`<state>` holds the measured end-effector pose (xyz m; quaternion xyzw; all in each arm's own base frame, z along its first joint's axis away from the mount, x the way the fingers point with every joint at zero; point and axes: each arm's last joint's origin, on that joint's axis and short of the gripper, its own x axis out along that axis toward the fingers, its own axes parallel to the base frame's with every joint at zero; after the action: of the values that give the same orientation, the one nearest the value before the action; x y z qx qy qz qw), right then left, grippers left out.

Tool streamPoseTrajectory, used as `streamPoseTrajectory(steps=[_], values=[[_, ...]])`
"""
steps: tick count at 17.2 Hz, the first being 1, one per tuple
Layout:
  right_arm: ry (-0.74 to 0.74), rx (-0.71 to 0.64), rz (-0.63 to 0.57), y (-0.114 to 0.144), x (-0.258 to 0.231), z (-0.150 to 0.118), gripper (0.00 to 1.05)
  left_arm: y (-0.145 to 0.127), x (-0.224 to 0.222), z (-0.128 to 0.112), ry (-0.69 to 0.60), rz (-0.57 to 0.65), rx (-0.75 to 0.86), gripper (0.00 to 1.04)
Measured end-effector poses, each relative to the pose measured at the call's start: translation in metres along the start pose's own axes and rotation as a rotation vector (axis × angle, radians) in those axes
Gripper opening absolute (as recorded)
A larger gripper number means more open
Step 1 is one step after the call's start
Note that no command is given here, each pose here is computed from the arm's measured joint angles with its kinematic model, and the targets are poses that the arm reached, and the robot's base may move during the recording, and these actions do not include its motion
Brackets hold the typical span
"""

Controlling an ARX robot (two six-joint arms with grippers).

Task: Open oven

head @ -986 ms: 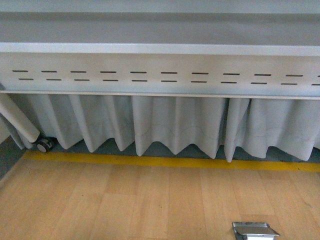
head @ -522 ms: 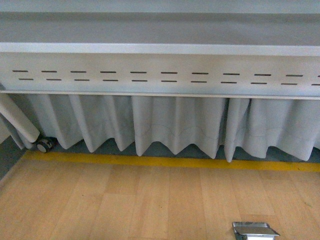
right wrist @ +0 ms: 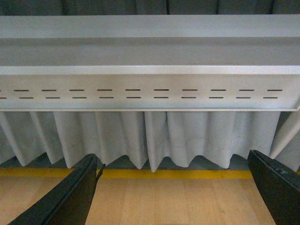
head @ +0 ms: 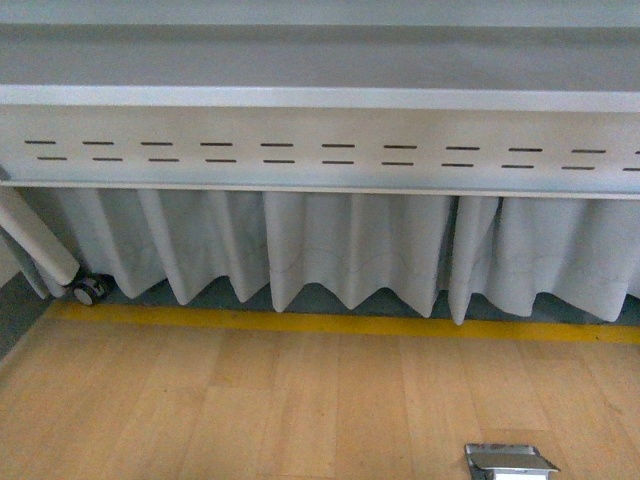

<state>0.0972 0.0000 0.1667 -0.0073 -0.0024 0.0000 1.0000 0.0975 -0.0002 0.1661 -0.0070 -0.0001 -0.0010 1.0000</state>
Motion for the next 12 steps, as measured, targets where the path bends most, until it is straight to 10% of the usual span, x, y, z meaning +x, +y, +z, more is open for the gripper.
streamPoseTrajectory(steps=[12], values=[[0.001,0.000,0.000,0.0000,0.0000,-0.0001,0.98,0.0000,0.0000,0.0000,0.000,0.000,0.001,0.98]])
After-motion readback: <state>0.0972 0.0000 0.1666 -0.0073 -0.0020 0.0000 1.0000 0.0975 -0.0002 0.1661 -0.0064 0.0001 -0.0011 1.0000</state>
